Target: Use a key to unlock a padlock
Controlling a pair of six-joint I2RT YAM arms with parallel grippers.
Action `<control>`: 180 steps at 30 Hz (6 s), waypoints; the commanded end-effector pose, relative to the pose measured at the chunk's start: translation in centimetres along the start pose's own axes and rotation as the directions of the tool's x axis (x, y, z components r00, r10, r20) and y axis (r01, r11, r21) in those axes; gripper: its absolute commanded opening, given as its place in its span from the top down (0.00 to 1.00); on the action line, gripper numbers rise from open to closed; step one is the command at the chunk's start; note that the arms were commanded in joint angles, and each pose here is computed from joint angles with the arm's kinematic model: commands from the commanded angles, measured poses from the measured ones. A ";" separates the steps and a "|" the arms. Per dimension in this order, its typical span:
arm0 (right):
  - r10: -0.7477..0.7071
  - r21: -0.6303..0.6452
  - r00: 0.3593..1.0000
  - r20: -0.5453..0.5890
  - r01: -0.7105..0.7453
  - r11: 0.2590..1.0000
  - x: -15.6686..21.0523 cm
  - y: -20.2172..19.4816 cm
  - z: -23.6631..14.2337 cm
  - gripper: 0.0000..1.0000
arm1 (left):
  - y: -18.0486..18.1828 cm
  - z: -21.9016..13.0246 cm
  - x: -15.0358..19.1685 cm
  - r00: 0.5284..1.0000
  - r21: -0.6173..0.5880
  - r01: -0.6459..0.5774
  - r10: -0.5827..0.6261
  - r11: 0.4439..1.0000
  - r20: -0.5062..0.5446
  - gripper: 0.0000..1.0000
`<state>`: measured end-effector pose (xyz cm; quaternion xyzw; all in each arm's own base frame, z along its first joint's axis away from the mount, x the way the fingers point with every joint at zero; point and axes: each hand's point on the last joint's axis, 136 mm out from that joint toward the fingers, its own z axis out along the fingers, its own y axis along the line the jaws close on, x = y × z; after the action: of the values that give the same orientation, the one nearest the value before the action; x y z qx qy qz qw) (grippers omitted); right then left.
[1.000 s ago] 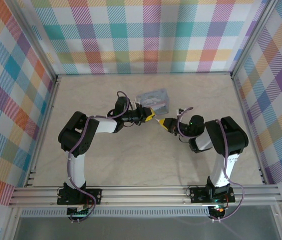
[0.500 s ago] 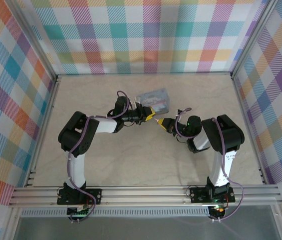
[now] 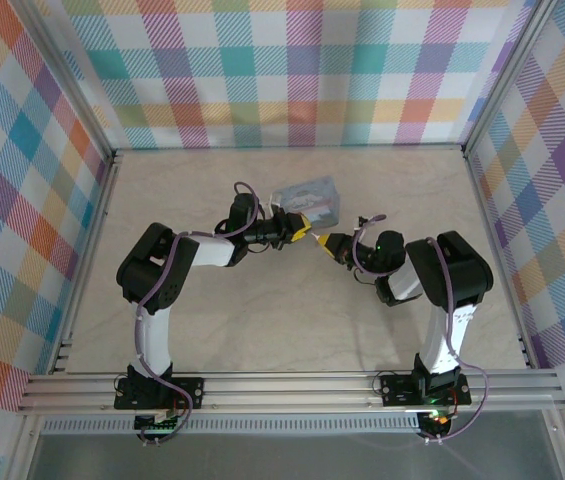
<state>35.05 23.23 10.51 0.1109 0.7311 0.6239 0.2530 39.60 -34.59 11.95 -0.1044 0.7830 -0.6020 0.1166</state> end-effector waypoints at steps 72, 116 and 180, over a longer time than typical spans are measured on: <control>0.570 -0.142 0.821 -0.023 -0.567 0.811 -3.0 4.5 5.9 1.00 | -2.0 0.9 6.8 0.959 0.103 -0.194 0.211 0.975 -0.189 1.00; -0.602 0.398 0.613 -0.512 0.790 0.467 3.7 1.7 0.0 0.59 | -0.4 -0.2 3.9 0.982 -0.029 -0.121 0.115 0.992 -0.149 1.00; -0.553 0.295 0.438 -0.709 0.896 0.331 7.1 -3.2 2.3 1.00 | 1.4 -8.6 -1.6 0.943 -0.548 -0.251 0.329 0.798 0.046 0.41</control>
<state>30.43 27.40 5.02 -0.2986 0.9041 0.1495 0.2666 36.44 -28.05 11.23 -0.0526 0.9054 -0.3800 0.1820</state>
